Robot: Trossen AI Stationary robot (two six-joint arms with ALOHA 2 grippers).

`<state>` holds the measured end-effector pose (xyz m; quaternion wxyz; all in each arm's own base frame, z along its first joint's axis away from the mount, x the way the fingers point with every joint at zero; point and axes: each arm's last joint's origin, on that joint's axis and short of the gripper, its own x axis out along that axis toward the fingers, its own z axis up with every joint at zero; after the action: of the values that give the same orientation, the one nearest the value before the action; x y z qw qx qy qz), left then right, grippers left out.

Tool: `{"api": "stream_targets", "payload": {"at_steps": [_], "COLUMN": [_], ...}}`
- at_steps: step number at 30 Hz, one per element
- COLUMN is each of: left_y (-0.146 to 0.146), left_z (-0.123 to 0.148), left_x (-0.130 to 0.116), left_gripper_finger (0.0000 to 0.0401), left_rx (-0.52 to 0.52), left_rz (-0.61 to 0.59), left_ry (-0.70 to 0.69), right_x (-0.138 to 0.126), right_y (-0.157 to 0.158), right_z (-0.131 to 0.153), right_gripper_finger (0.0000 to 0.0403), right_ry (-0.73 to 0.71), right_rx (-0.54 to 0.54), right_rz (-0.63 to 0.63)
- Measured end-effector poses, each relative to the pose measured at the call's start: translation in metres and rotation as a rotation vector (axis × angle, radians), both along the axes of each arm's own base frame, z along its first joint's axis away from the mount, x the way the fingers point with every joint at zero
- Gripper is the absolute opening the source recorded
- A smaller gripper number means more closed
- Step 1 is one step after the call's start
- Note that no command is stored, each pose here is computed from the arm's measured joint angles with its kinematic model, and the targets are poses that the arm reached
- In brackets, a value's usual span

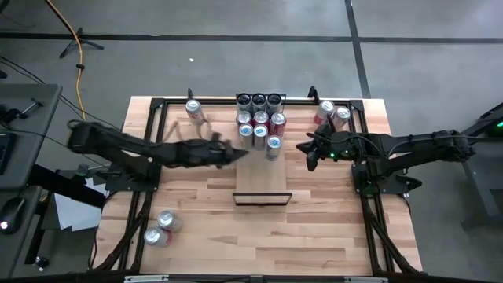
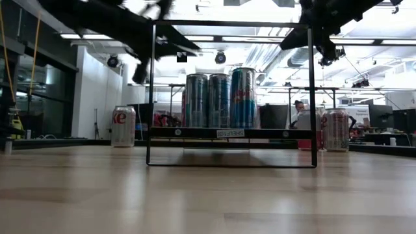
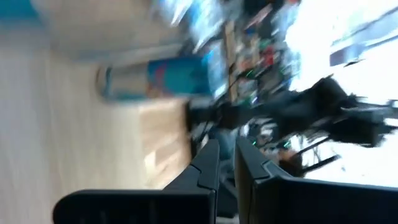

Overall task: Place canned beverage on shelf
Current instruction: Put the blue soda can on the shelf aligned with the other blue soda can

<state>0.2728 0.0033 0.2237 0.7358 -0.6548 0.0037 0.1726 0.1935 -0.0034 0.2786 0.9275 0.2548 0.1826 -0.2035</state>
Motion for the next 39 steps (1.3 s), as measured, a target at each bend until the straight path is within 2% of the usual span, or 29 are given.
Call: {"api": "stream_targets", "payload": {"at_steps": [5, 9, 13, 15, 18, 22, 24, 27, 31, 34, 39], "left_y": [0.006, 0.012, 0.017, 0.020, 0.022, 0.023, 0.023, 0.023, 0.024, 0.024, 0.024], "left_z": [0.024, 0.033, 0.038, 0.044, 0.048, 0.050, 0.050, 0.049, 0.048, 0.046, 0.047], "left_x": [-0.056, -0.093, -0.120, -0.130, -0.142, -0.151, -0.151, -0.151, -0.150, -0.150, -0.150], "left_gripper_finger": [0.0000, 0.0000, 0.0000, 0.0000, 0.0000, 0.0000, 0.0000, 0.0000, 0.0000, 0.0000, 0.0000], "left_rx": [0.170, 0.254, 0.338, 0.390, 0.471, 0.573, 0.621, 0.670, 0.671, 0.667, 0.659], "left_rz": [0.119, 0.203, 0.257, 0.268, 0.275, 0.250, 0.217, 0.170, 0.158, 0.154, 0.155], "left_ry": [-0.102, -0.162, -0.180, -0.184, -0.175, -0.147, -0.131, -0.110, -0.101, -0.090, -0.094], "right_x": [0.012, 0.037, 0.063, 0.074, 0.084, 0.092, 0.096, 0.099, 0.103, 0.107, 0.121], "right_y": [0.008, 0.025, 0.039, 0.043, 0.045, 0.036, 0.029, 0.016, -0.001, -0.016, -0.036], "right_z": [-0.007, -0.025, -0.034, -0.020, 0.015, 0.052, 0.068, 0.085, 0.102, 0.104, 0.089], "right_gripper_finger": [0.0000, 0.0000, 0.0000, 0.0000, 0.0000, 0.0000, 0.0000, 0.0006, 0.0059, 0.0134, 0.0274], "right_ry": [0.014, 0.030, -0.058, -0.137, -0.188, -0.054, 0.016, 0.144, 0.337, 0.470, 0.630], "right_rx": [0.144, 0.261, 0.296, 0.260, 0.102, -0.108, -0.147, -0.143, -0.120, -0.081, -0.004], "right_rz": [0.154, 0.171, 0.164, 0.160, 0.159, 0.168, 0.165, 0.186, 0.251, 0.265, 0.276]}}
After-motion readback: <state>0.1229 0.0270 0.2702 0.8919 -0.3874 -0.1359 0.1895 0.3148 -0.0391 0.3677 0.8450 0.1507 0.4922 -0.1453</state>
